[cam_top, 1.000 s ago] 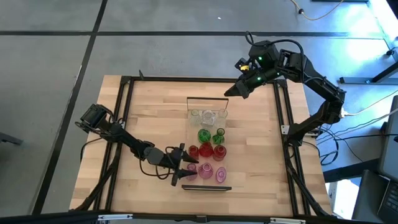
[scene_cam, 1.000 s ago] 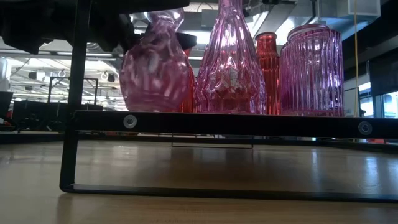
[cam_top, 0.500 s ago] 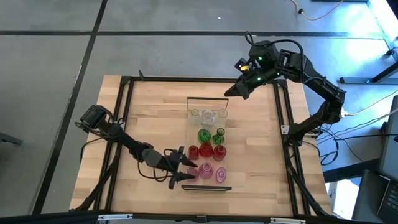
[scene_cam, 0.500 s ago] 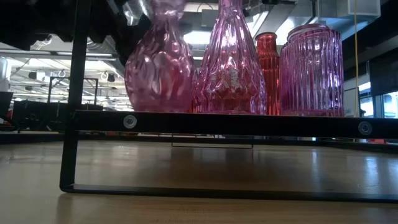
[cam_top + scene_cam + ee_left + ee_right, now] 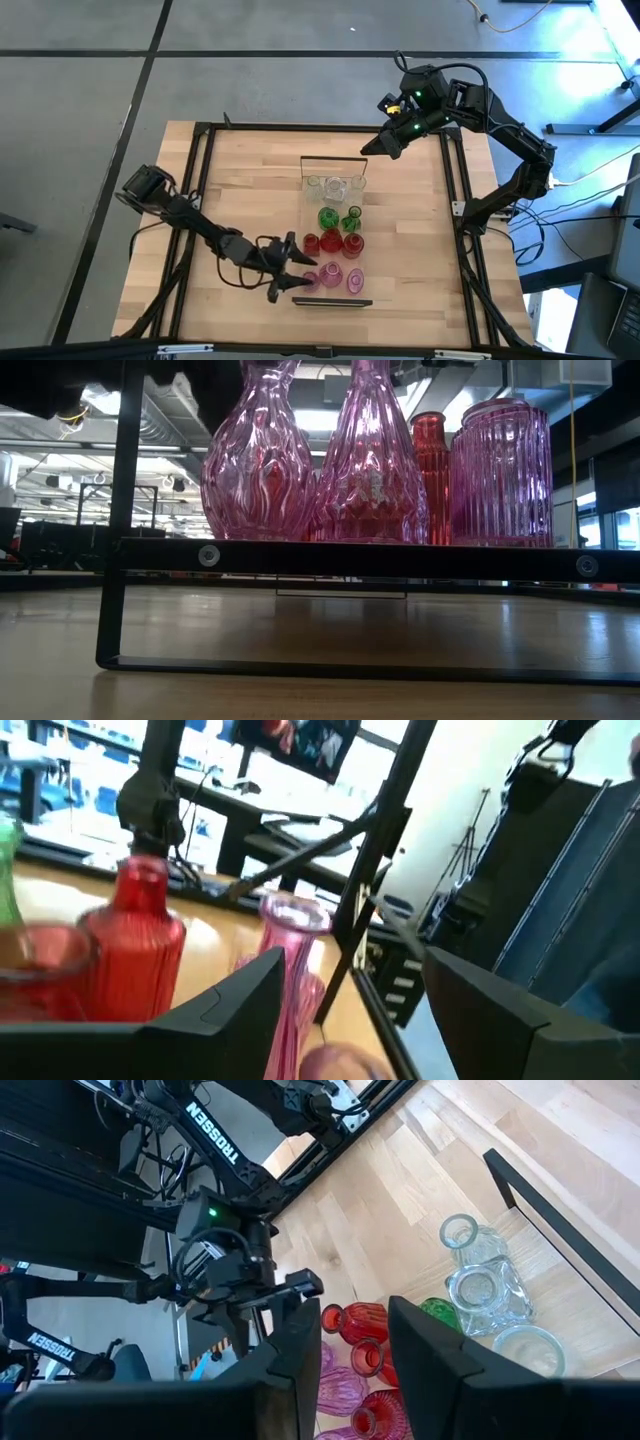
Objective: Sort vases onto shelf
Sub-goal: Return to Home Position
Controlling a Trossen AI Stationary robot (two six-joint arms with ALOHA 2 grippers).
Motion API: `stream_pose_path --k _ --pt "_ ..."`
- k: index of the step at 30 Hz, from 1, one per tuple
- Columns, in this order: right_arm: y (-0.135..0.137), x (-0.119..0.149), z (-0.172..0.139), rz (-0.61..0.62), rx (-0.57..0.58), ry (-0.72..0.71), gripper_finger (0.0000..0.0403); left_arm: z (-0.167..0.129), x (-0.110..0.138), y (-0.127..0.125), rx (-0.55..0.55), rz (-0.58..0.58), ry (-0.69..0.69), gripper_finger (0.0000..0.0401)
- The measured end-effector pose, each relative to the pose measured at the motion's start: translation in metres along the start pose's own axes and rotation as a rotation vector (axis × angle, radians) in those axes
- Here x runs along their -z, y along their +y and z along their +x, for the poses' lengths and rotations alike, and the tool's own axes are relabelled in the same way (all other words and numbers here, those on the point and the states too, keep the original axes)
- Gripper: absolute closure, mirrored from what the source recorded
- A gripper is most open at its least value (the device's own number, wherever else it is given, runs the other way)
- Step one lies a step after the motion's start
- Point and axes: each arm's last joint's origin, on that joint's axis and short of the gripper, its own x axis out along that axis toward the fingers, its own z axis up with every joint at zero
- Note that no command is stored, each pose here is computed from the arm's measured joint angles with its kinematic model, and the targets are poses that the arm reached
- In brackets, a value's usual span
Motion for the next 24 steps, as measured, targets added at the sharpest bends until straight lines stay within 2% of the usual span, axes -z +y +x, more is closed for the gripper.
stream_pose_path --k 4,8,12,16,20,24 --pt "0.000 0.000 0.000 -0.023 0.001 0.000 0.0295 -0.006 -0.022 -0.007 -0.003 0.002 -0.077 0.0170" --pt "0.009 0.006 -0.005 -0.131 0.012 -0.029 0.0295 -0.023 -0.065 -0.015 -0.048 0.009 -0.180 0.0170" --pt "0.028 0.022 -0.035 -0.290 0.083 -0.152 0.0295 -0.049 -0.116 -0.007 -0.105 -0.014 -0.251 0.0170" --pt "0.045 0.046 -0.078 -0.368 0.205 -0.329 0.0295 -0.082 -0.159 0.010 -0.132 -0.016 -0.312 0.0170" --pt "0.051 0.078 -0.126 -0.390 0.287 -0.518 0.0295 -0.108 -0.180 0.030 -0.161 -0.029 -0.306 0.0170" --pt "0.034 0.110 -0.136 -0.344 0.276 -0.643 0.0295 -0.122 -0.185 0.052 -0.210 -0.088 -0.237 0.0170"
